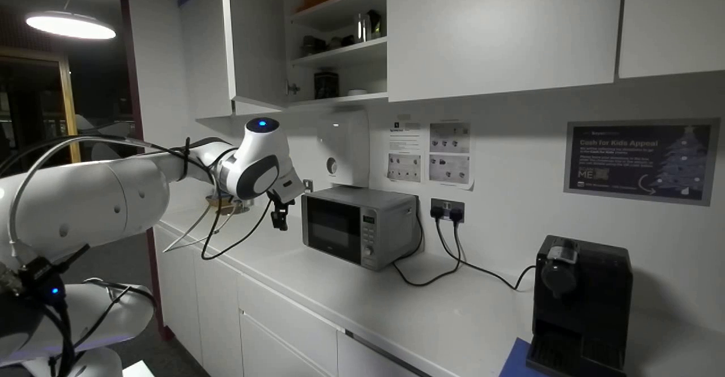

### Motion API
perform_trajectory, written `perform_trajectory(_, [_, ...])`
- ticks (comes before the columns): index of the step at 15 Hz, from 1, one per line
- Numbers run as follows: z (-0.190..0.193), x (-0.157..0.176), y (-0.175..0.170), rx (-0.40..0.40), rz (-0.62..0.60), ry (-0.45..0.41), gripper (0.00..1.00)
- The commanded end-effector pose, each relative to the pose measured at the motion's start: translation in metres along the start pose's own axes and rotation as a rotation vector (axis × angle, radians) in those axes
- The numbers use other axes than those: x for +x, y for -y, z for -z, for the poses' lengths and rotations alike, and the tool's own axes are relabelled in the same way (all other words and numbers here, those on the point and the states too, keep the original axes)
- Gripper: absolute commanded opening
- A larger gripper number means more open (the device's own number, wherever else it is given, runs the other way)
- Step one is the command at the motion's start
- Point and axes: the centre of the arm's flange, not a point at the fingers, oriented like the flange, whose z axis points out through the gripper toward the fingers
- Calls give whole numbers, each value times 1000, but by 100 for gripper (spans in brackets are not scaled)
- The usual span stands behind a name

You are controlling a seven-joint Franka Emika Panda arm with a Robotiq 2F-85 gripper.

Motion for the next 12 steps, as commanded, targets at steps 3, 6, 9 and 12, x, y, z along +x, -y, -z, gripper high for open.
perform_trajectory(3, [7, 11, 10, 86, 11, -5, 100])
perform_trajectory(6, [3, 8, 5, 63, -2, 4, 100])
perform_trajectory(9, [3, 8, 5, 64, -3, 5, 100])
perform_trajectory(12, [1, 7, 6, 66, -5, -8, 100])
